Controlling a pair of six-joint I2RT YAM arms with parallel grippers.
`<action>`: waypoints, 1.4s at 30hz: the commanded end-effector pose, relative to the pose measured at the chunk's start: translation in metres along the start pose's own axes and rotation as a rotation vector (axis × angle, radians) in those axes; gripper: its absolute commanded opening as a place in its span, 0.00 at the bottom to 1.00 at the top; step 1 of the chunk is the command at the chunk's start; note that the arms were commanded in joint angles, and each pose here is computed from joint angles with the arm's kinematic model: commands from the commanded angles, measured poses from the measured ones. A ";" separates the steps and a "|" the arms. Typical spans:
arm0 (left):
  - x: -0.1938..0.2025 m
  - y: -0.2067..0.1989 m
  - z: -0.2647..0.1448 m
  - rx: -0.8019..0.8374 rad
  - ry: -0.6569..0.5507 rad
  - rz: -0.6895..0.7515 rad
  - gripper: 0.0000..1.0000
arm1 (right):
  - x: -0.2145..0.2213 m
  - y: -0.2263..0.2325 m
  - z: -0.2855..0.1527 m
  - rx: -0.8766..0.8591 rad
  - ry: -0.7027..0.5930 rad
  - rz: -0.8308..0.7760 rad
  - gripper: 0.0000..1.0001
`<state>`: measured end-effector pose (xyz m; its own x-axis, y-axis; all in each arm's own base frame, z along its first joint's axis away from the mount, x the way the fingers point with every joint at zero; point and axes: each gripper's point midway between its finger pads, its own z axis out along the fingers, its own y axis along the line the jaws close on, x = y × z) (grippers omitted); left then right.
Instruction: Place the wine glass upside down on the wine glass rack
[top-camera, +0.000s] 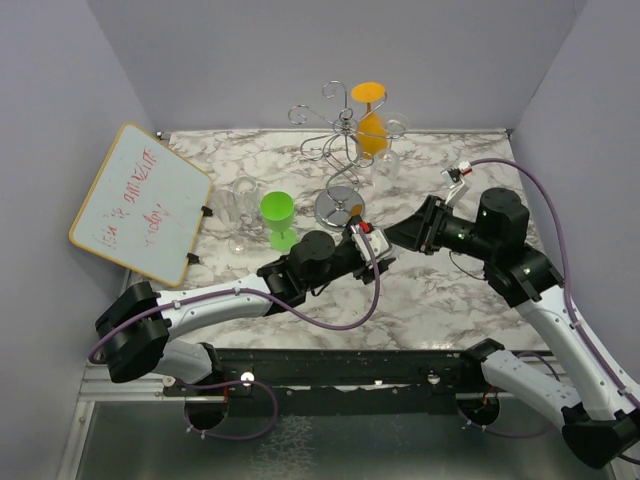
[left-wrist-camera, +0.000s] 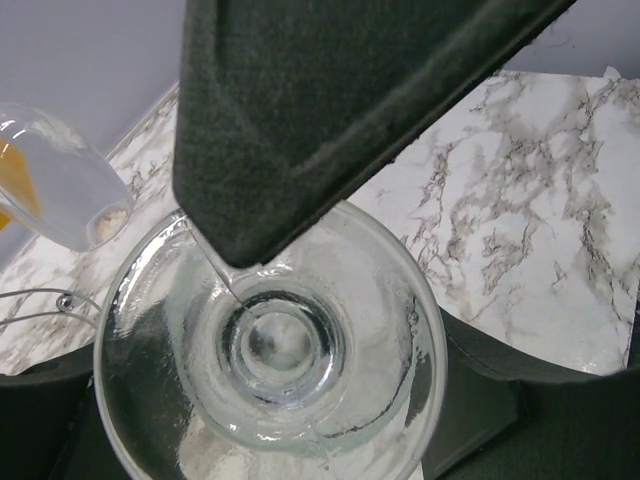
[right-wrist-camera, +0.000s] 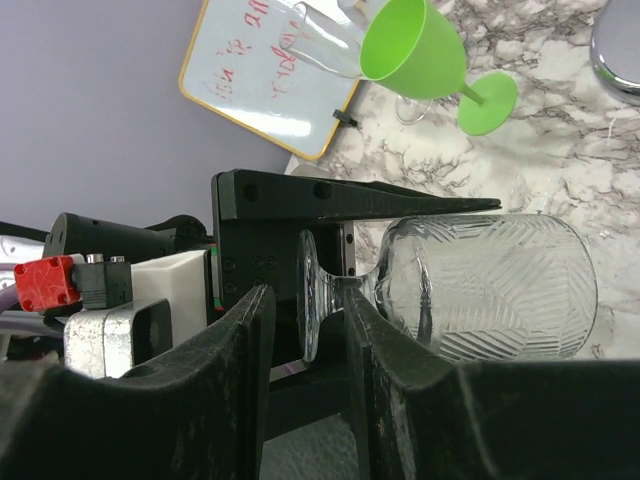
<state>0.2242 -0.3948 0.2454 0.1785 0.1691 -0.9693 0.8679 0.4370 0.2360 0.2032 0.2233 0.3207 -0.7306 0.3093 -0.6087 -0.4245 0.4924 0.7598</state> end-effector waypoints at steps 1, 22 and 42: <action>-0.051 0.004 0.000 0.006 -0.151 0.017 0.09 | 0.013 0.004 0.009 -0.069 0.065 0.027 0.38; -0.061 0.008 -0.013 0.004 -0.238 -0.234 0.74 | -0.018 0.037 -0.012 -0.145 -0.118 0.201 0.01; -0.054 0.010 -0.035 0.135 -0.308 -0.060 0.78 | -0.030 0.056 -0.028 -0.212 -0.186 0.405 0.01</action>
<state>0.2016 -0.3756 0.2990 0.1280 -0.1534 -0.9798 0.9519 0.2964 0.0780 0.1932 0.2181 0.3712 -0.7488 0.5830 -0.3153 -0.2344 0.2121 0.9487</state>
